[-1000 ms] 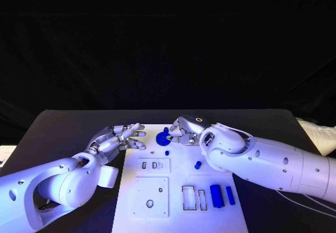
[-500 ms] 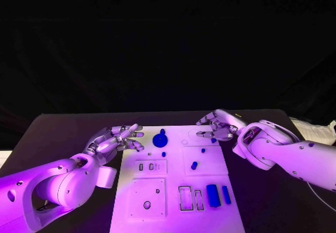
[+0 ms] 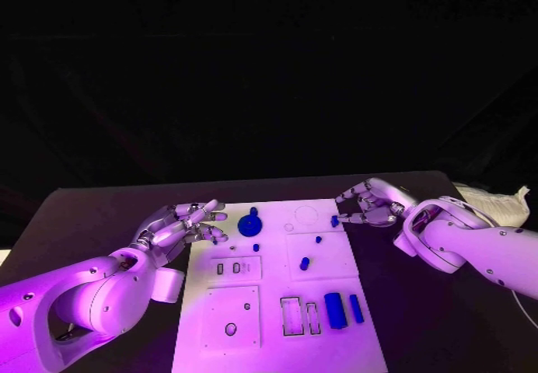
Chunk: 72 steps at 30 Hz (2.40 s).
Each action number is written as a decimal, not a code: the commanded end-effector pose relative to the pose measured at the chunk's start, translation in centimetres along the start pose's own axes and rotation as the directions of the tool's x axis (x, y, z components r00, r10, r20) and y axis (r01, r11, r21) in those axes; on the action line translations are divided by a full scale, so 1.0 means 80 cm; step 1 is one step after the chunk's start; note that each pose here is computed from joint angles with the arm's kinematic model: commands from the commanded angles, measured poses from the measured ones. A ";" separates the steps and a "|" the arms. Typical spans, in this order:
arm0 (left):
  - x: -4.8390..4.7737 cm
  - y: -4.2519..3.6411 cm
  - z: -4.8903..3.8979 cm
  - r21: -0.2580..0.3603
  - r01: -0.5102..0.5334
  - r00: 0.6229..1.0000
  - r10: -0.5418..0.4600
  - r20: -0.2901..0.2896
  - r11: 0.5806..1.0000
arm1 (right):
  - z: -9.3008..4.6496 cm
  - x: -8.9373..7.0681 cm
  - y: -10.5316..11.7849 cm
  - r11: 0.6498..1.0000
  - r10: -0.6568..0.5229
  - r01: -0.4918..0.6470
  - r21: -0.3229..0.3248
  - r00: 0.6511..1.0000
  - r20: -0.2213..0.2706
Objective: Assemble the parts on the task board
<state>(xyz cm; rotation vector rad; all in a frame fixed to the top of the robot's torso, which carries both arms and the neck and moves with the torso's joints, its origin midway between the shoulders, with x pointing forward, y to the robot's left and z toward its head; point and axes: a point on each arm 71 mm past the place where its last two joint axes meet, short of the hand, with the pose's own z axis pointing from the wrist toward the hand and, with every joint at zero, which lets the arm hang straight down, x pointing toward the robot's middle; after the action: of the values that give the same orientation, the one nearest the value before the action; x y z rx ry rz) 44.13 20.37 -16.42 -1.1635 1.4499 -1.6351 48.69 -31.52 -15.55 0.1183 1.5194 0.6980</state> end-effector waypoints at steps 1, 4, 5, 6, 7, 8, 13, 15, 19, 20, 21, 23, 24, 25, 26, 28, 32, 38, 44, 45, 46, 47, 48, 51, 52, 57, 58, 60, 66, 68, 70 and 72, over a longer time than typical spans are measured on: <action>0.003 0.0007 0.001 0.004 0.012 1.000 -0.012 -0.022 1.000 | 0.001 0.008 -0.002 1.000 0.002 -0.002 -0.016 0.999 -0.035; 0.003 0.0011 0.001 0.003 0.011 1.000 -0.011 -0.021 1.000 | 0.002 0.012 -0.006 1.000 -0.007 0.007 -0.007 0.999 -0.044; 0.002 0.0012 0.001 0.003 0.011 1.000 -0.011 -0.021 1.000 | 0.002 0.013 -0.007 1.000 -0.009 0.009 -0.005 0.999 -0.046; 0.002 0.0012 0.001 0.003 0.011 1.000 -0.011 -0.021 1.000 | 0.003 0.014 -0.008 1.000 -0.012 0.011 -0.003 0.999 -0.047; 0.002 0.0013 0.001 0.003 0.011 1.000 -0.011 -0.021 1.000 | 0.003 0.016 -0.009 1.000 -0.015 0.015 -0.001 0.999 -0.050; 0.002 0.0013 0.001 0.003 0.011 1.000 -0.011 -0.021 1.000 | 0.004 0.017 -0.010 1.000 -0.018 0.018 0.000 0.998 -0.052; 0.002 0.0015 0.001 0.002 0.012 1.000 -0.012 -0.022 1.000 | 0.007 0.025 -0.013 1.000 -0.022 0.022 0.006 0.998 -0.062; 0.002 0.0016 0.001 0.002 0.012 1.000 -0.012 -0.022 1.000 | 0.008 0.027 -0.014 1.000 -0.022 0.023 0.008 0.998 -0.065; 0.002 0.0017 0.001 0.002 0.012 1.000 -0.012 -0.021 1.000 | 0.010 0.030 -0.014 1.000 -0.021 0.022 0.010 0.997 -0.071; 0.002 0.0018 0.001 0.002 0.012 1.000 -0.012 -0.021 1.000 | 0.010 0.031 -0.014 1.000 -0.021 0.022 0.010 0.997 -0.073; 0.002 0.0018 0.001 0.002 0.012 1.000 -0.011 -0.021 1.000 | 0.011 0.031 -0.014 1.000 -0.021 0.022 0.009 0.997 -0.074; 0.002 0.0018 0.001 0.002 0.011 1.000 -0.011 -0.021 1.000 | 0.012 0.033 -0.014 1.000 -0.022 0.022 0.007 0.997 -0.076; 0.002 0.0018 0.001 0.002 0.011 1.000 -0.011 -0.021 1.000 | 0.012 0.033 -0.014 1.000 -0.022 0.023 0.006 0.997 -0.078; 0.002 0.0018 0.001 0.002 0.011 1.000 -0.011 -0.021 1.000 | 0.013 0.034 -0.014 1.000 -0.023 0.023 0.005 0.997 -0.079; 0.002 0.0018 0.001 0.002 0.011 1.000 -0.011 -0.021 1.000 | 0.013 0.035 -0.014 1.000 -0.023 0.024 0.004 0.996 -0.081; 0.002 0.0018 0.001 0.002 0.011 1.000 -0.011 -0.020 1.000 | 0.014 0.036 -0.013 1.000 -0.025 0.025 0.002 0.996 -0.084; 0.002 0.0018 0.001 0.001 0.011 1.000 -0.011 -0.020 1.000 | 0.015 0.038 -0.013 1.000 -0.025 0.025 -0.002 0.996 -0.089; 0.001 0.0019 0.001 0.000 0.011 1.000 -0.011 -0.020 1.000 | 0.016 0.039 -0.012 1.000 -0.029 0.029 -0.002 0.995 -0.095; 0.001 0.0019 0.001 0.000 0.011 1.000 -0.011 -0.019 1.000 | 0.017 0.040 -0.013 0.999 -0.035 0.035 0.000 0.995 -0.094; 0.001 0.0019 0.001 0.000 0.011 1.000 -0.011 -0.019 1.000 | 0.017 0.040 -0.012 0.999 -0.035 0.035 -0.001 0.995 -0.093; 0.001 0.0019 0.001 0.000 0.011 1.000 -0.011 -0.019 1.000 | 0.017 0.040 -0.012 0.999 -0.035 0.035 -0.002 0.995 -0.090; 0.001 0.0019 0.001 0.000 0.011 1.000 -0.011 -0.019 1.000 | 0.017 0.040 -0.012 0.999 -0.033 0.033 -0.003 0.996 -0.087; 0.001 0.0019 0.001 0.000 0.011 1.000 -0.011 -0.019 1.000 | 0.017 0.040 -0.011 1.000 -0.029 0.029 -0.004 0.996 -0.082; 0.001 0.0019 0.001 -0.001 0.011 1.000 -0.011 -0.019 1.000 | 0.018 0.039 -0.008 1.000 -0.010 0.009 -0.006 0.998 -0.065; 0.001 0.0019 0.001 -0.001 0.011 1.000 -0.011 -0.019 1.000 | 0.018 0.039 -0.007 1.000 0.001 -0.001 -0.006 0.998 -0.057; 0.000 0.0021 0.001 -0.002 0.010 1.000 -0.010 -0.018 1.000 | 0.020 0.036 0.002 0.999 0.051 -0.051 0.003 0.999 -0.019; 0.000 0.0021 0.001 -0.002 0.010 1.000 -0.010 -0.017 1.000 | 0.021 0.035 0.006 0.998 0.060 -0.060 0.004 0.998 -0.012; 0.000 0.0021 0.001 -0.002 0.010 1.000 -0.010 -0.016 1.000 | 0.023 0.032 0.013 0.997 0.073 -0.073 0.002 0.997 -0.003; -0.002 0.0024 0.002 -0.003 0.008 1.000 -0.008 -0.013 1.000 | 0.032 0.034 0.050 0.995 0.093 -0.093 -0.028 0.996 -0.005; -0.003 0.0026 0.003 -0.002 0.008 1.000 -0.008 -0.012 1.000 | 0.035 0.038 0.061 0.995 0.091 -0.091 -0.040 0.996 -0.014; -0.004 0.0029 0.004 -0.002 0.006 1.000 -0.006 -0.008 1.000 | 0.041 0.049 0.083 0.995 0.059 -0.062 -0.082 0.998 -0.038; -0.006 0.0032 0.005 -0.001 0.005 1.000 -0.005 -0.004 1.000 | 0.045 0.061 0.103 0.992 0.011 -0.018 -0.129 0.998 -0.058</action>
<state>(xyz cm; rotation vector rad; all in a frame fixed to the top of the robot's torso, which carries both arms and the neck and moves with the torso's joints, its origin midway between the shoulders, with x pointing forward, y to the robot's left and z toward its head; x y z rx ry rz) 44.63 20.75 -16.83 -1.1719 1.4493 -1.6183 48.95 -22.11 -15.37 0.0844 1.5171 0.8736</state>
